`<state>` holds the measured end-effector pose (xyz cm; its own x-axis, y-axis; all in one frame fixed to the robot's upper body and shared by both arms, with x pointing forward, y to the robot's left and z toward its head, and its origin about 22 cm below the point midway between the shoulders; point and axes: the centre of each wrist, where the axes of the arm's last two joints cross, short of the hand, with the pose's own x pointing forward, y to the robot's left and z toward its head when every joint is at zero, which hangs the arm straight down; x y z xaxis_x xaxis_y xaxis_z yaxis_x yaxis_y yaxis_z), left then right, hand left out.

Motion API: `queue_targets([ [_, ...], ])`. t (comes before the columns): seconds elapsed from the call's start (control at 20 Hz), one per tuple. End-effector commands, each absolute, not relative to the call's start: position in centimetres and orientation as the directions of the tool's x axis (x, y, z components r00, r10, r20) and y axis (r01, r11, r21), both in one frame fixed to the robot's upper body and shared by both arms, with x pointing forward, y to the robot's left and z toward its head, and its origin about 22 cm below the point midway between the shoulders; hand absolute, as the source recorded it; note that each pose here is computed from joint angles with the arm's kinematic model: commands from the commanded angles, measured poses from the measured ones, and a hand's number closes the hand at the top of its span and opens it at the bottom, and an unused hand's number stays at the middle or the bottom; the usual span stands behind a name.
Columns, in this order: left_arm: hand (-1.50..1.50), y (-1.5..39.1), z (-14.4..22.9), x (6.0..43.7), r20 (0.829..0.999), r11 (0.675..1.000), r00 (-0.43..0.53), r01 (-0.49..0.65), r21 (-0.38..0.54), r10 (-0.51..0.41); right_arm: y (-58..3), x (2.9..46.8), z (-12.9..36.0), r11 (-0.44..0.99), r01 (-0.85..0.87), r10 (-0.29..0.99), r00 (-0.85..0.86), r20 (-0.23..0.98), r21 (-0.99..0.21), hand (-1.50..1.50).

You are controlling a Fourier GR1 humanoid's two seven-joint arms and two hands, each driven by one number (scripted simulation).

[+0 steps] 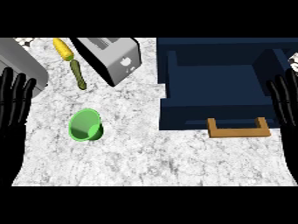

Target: Pick up the cup, place it into the drawer and close the drawer

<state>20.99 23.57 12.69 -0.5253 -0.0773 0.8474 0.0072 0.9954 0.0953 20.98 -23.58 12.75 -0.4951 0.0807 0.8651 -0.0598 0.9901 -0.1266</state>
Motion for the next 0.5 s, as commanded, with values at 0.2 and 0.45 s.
queue_targets([
  [0.2, -1.50, 25.1, 12.0, 21.5, 0.862, 0.930, -0.496, 0.355, 0.093, 0.103, -23.1, 20.8, 14.0, 0.996, -0.015, 0.066, -0.549, 0.833, -0.089, -1.50],
  [0.45, -1.50, 27.8, 9.7, 24.2, 0.938, 0.923, -0.246, 0.356, -0.147, 0.244, -23.4, 22.8, 12.5, 0.973, -0.168, 0.077, -0.400, 0.913, -0.156, -1.50],
])
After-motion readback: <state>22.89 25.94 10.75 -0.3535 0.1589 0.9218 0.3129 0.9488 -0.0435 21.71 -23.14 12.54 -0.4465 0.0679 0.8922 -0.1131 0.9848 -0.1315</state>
